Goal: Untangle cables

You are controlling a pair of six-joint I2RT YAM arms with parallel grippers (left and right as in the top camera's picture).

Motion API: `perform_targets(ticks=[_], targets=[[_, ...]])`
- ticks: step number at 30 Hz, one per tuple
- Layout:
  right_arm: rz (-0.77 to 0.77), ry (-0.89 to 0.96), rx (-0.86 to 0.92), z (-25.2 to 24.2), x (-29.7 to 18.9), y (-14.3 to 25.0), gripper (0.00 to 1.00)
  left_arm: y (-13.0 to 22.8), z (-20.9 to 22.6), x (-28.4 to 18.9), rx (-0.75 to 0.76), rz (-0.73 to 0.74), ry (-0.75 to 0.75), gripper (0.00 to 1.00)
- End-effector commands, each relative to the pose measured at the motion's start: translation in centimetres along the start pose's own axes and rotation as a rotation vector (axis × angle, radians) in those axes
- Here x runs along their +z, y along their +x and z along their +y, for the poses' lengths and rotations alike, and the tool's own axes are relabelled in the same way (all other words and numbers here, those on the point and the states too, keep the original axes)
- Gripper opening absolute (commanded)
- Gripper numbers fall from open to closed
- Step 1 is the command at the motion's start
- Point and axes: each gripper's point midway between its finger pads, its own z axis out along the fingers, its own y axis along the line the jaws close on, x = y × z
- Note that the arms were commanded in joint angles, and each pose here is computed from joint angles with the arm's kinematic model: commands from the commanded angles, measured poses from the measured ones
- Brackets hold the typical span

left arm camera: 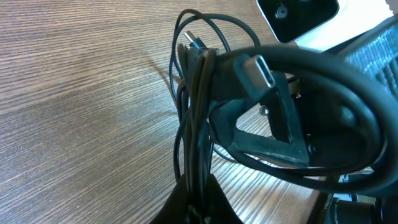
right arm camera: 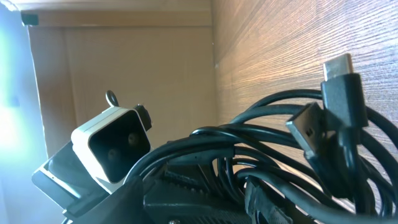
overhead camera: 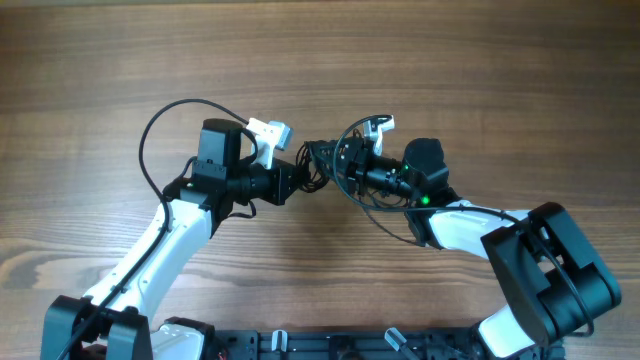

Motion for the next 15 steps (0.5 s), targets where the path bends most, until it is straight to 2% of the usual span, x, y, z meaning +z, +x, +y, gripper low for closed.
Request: perform_targets(ticks=[1,4,7,11,15], targets=[[-0.033,-0.022,0.005,0.8,0.2,-0.7,0.56,0.3,-0.5,0.2,0.02,0.011,-0.001,0.04],[-0.032,-0.022,0.009,0.8,0.2,-0.7,0.56,0.9,-1.8,1.0,0.058,0.036,0.011,0.04],[-0.031,-0.009,0.02,0.5,0.2,-0.6,0.56,1.2,-1.5,1.6,0.086,0.044,-0.052,0.04],[-0.023,0.108,0.123,-2.7,0.0,-0.2,0.56,1.1,-0.9,1.6,0.151,0.039,-0.092,0.04],[-0.022,0.115,-0.026,-2.8,0.0,-0.4,0.58,1.9,-1.0,1.7,0.305,0.077,-0.085,0.04]])
